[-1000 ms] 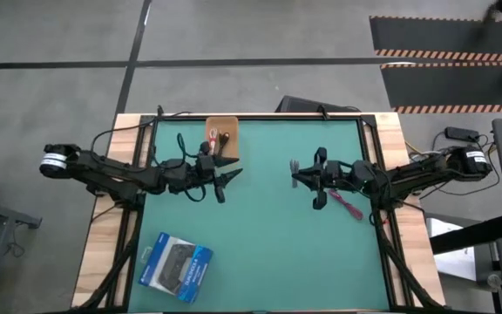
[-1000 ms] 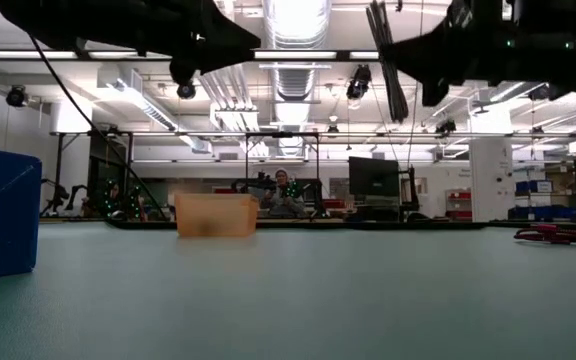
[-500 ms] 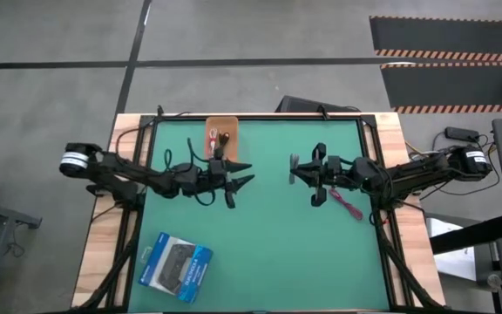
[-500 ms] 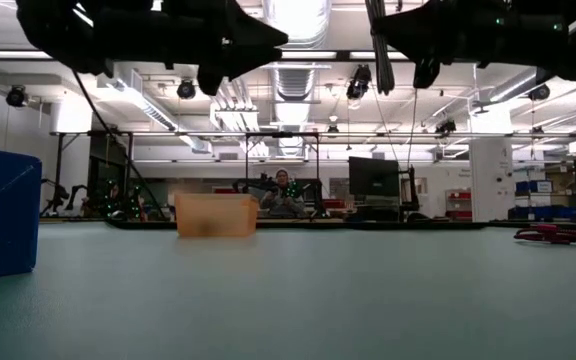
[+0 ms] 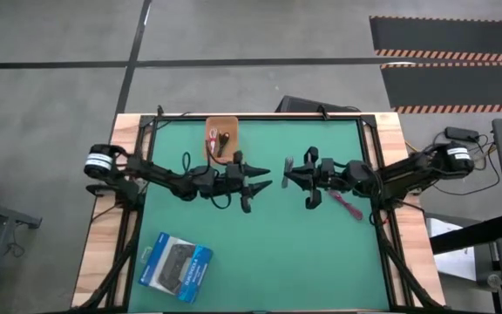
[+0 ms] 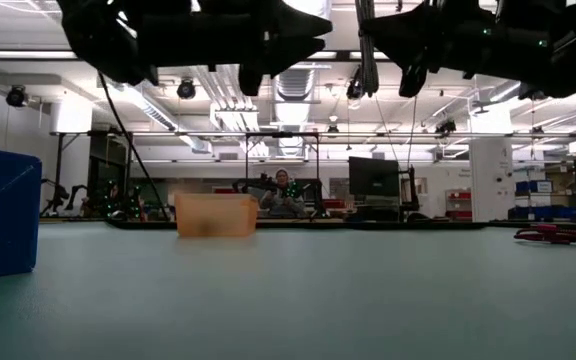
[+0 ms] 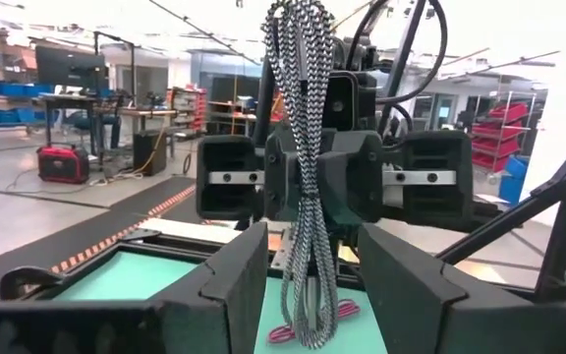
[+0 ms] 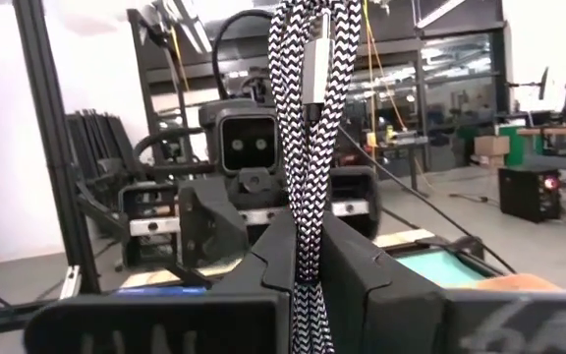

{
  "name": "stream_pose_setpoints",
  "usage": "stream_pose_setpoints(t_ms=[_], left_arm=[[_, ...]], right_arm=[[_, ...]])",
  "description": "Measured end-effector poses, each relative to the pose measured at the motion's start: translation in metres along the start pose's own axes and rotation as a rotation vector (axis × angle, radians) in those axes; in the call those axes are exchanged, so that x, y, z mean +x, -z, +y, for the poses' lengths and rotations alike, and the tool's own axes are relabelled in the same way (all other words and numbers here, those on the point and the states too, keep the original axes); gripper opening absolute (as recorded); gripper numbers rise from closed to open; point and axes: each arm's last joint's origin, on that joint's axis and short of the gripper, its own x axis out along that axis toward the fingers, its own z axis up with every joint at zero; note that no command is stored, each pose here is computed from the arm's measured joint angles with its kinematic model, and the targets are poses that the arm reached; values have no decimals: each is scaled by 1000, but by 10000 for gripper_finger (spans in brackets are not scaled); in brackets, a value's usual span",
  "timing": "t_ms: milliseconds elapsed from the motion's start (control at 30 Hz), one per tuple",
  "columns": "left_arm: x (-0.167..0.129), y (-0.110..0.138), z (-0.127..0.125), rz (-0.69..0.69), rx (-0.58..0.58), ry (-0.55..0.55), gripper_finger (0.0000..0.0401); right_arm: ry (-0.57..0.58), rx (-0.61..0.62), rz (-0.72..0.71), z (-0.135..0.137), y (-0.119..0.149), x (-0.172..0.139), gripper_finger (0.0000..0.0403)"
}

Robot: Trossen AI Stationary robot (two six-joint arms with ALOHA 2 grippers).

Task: Pick and place USB-C Cables
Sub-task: Put the black and white charger cable into the orange bin

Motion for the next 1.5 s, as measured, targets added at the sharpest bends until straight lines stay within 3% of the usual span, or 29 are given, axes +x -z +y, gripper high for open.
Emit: stream_pose_setpoints(t_ms=[467,1500], left_arm=[[35,8,-10,-21,-57,79,146],[34,10,-20,-21,-91,97,146]], right_arm=[[-19,30,-21,5,9,2,18],[-37,7,-25,7,7,1,20]])
